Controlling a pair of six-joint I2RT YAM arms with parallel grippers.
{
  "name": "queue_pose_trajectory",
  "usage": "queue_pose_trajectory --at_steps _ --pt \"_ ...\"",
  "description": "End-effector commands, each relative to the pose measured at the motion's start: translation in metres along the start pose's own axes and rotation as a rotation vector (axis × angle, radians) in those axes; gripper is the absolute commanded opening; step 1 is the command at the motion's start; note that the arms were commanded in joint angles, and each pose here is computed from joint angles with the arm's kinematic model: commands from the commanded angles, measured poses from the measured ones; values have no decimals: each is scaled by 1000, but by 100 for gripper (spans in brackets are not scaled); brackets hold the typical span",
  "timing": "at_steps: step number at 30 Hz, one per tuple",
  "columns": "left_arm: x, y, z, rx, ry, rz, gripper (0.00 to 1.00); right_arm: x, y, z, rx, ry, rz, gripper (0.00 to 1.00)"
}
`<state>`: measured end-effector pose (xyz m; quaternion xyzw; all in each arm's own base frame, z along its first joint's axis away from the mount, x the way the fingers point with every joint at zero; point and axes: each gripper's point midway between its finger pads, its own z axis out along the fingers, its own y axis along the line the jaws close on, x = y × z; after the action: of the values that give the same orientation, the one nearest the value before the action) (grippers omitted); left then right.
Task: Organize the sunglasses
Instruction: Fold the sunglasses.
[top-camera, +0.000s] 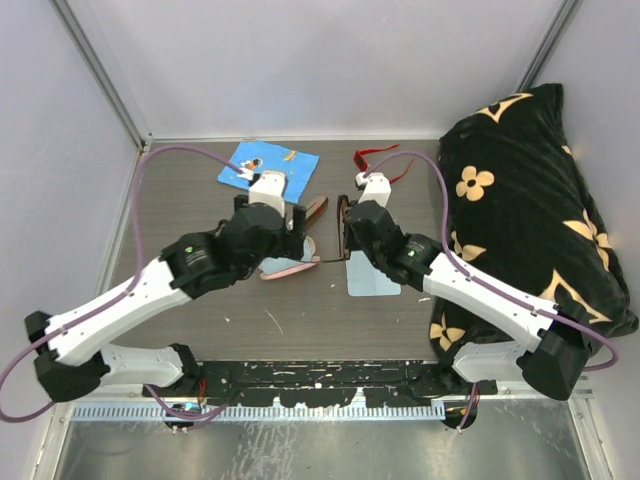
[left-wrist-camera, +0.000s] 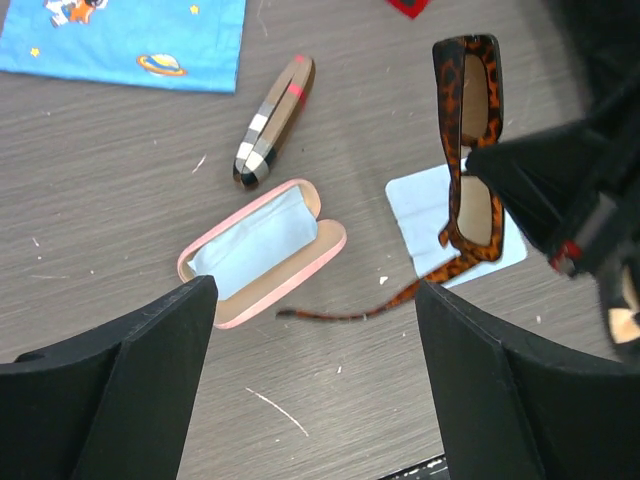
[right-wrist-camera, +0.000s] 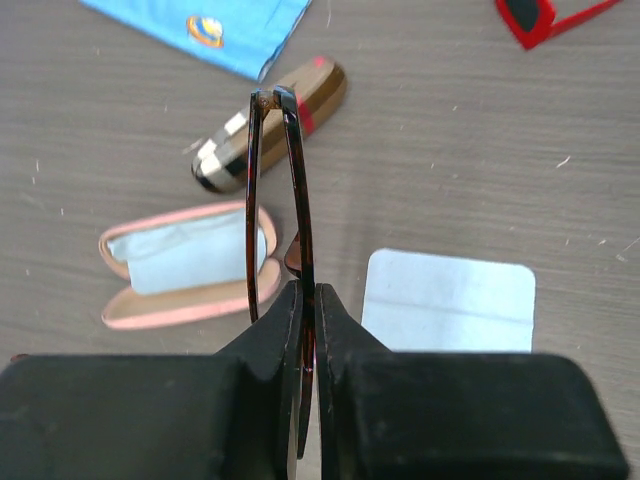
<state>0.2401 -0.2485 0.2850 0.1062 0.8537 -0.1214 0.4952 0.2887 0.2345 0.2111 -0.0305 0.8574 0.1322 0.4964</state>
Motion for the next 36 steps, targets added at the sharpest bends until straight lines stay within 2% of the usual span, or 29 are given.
queue_pose_trajectory --at_steps 1,7,11,18,25,36 --pt "-7 6 -16 43 -61 -19 83 -63 0 0 17 -129 106 0" --pt "21 20 -17 16 -12 -29 82 -97 -9 -4 9 -171 140 0" --pt "29 30 -12 -51 1 -38 82 -101 -8 -12 -17 -164 132 0" --pt "23 29 9 -113 18 -20 81 -91 -2 -26 -87 -130 126 0" --pt "7 19 32 -95 11 -53 81 -81 -5 -34 -105 -113 122 0" --pt "-17 2 53 -75 5 -13 81 -63 3 -29 -153 -59 117 0"
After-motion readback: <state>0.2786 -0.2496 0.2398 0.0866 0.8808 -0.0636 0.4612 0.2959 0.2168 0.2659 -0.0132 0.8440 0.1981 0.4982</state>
